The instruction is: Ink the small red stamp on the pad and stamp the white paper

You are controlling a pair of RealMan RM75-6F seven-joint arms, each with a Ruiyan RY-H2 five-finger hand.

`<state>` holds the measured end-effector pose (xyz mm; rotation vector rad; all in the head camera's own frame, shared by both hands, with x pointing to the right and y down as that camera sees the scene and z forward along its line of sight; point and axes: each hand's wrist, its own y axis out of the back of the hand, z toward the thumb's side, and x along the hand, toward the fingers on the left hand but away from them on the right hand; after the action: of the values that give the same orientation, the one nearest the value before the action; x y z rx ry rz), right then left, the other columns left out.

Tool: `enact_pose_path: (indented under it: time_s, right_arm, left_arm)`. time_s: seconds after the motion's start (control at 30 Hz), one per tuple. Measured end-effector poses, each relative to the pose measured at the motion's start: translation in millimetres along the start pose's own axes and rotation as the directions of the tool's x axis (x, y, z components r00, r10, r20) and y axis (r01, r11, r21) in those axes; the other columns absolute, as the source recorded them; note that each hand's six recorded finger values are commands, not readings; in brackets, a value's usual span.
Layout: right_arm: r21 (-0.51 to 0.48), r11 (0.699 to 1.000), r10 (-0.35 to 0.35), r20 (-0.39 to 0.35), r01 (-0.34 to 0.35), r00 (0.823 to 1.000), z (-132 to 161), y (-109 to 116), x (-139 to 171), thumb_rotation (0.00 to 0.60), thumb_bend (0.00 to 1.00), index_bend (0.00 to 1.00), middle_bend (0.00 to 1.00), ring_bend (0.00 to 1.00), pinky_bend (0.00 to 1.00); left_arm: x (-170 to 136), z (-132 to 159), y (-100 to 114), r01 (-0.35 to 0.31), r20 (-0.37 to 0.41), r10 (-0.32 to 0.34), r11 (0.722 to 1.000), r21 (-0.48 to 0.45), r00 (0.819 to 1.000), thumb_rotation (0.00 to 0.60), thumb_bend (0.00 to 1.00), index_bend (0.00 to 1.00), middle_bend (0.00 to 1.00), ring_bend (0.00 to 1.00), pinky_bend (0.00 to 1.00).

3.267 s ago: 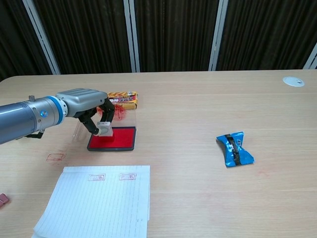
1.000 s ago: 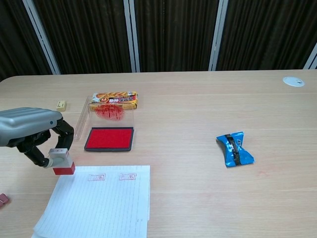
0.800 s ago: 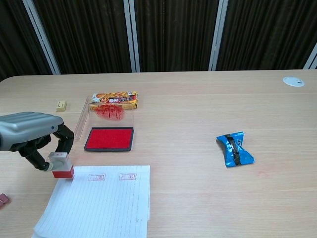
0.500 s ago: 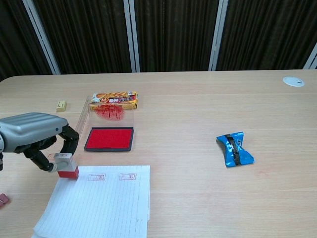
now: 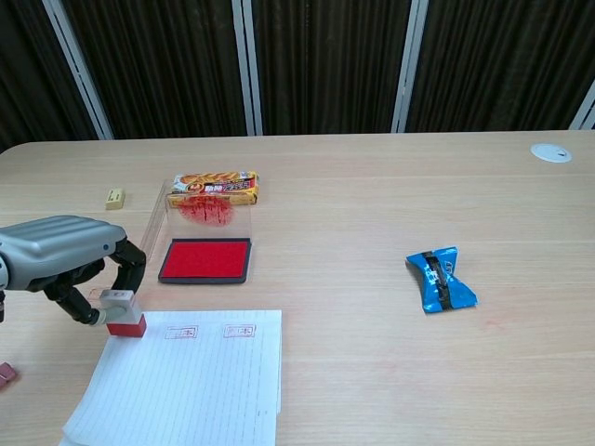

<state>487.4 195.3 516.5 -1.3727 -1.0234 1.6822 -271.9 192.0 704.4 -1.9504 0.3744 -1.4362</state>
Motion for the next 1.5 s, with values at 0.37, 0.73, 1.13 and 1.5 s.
enact_pose_path:
  time_s: [0.37, 0.73, 1.13, 1.5]
  right_arm:
    - [0.002, 1.000, 0.003, 0.002, -0.003, 1.000, 0, -1, 0, 0.600, 0.00, 0.00, 0.00, 0.00, 0.00]
    - [0.003, 1.000, 0.004, 0.004, -0.004, 1.000, -1, -1, -1, 0.600, 0.00, 0.00, 0.00, 0.00, 0.00]
    - [0.004, 1.000, 0.006, 0.006, -0.006, 1.000, -2, -2, -1, 0.600, 0.00, 0.00, 0.00, 0.00, 0.00]
    - [0.006, 1.000, 0.007, 0.007, -0.007, 1.000, -2, -2, -1, 0.600, 0.00, 0.00, 0.00, 0.00, 0.00]
  left_arm:
    - [3, 0, -7, 0.009, 0.000, -0.009, 1.000, -0.001, 1.000, 0.600, 0.46, 0.58, 0.53, 0.83, 0.85]
    - [6, -1, -16, 0.023, -0.006, -0.023, 1.000, 0.011, 1.000, 0.600, 0.46, 0.58, 0.53, 0.83, 0.85]
    - [7, -1, -23, 0.035, -0.009, -0.035, 0.999, 0.013, 0.999, 0.600, 0.46, 0.58, 0.53, 0.83, 0.85]
    - [8, -2, -24, 0.035, -0.016, -0.035, 0.999, 0.011, 0.999, 0.600, 0.46, 0.58, 0.53, 0.83, 0.85]
